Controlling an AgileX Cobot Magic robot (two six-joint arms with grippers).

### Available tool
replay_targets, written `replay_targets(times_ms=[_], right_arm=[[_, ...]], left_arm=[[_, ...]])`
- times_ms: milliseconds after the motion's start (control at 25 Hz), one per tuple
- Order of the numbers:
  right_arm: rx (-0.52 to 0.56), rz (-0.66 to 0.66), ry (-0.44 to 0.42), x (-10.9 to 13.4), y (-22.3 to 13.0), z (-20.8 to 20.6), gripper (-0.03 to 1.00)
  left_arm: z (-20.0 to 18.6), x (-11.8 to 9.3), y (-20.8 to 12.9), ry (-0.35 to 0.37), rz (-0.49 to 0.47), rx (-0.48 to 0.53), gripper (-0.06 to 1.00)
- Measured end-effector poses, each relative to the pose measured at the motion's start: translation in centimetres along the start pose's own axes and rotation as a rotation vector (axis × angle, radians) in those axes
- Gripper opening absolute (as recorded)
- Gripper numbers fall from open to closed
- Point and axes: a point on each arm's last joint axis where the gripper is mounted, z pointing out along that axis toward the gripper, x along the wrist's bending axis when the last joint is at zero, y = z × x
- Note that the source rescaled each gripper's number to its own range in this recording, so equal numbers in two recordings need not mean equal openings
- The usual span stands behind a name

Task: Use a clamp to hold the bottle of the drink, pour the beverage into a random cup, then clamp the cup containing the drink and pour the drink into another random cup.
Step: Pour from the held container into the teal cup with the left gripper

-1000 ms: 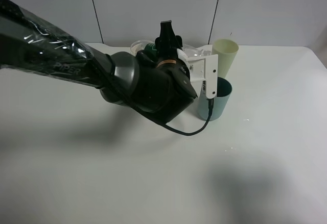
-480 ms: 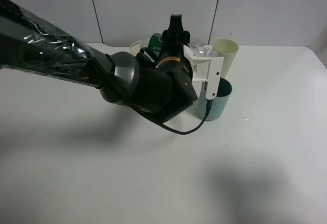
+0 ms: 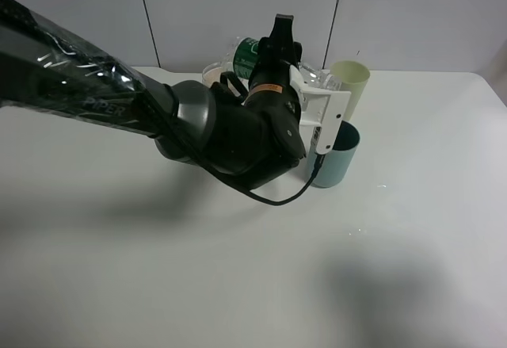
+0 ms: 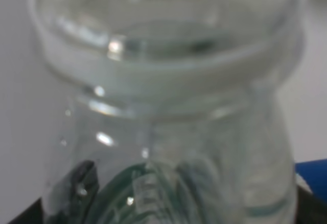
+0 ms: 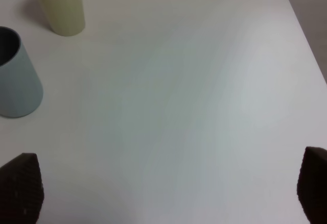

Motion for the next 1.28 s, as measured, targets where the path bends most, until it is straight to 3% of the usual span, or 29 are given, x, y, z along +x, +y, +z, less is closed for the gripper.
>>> replay_targets(times_ms=[280,1280], right_arm=[[0.0,0.0,0.0,0.0,0.0,0.0,1.0],[0.0,0.0,0.0,0.0,0.0,0.0,1.0]], left_arm=[[0.0,0.23,0.16,0.026,0.06,-0.017,0.08],[0.06,0.6,0.18,0.066,0.084,-0.022,0.08]])
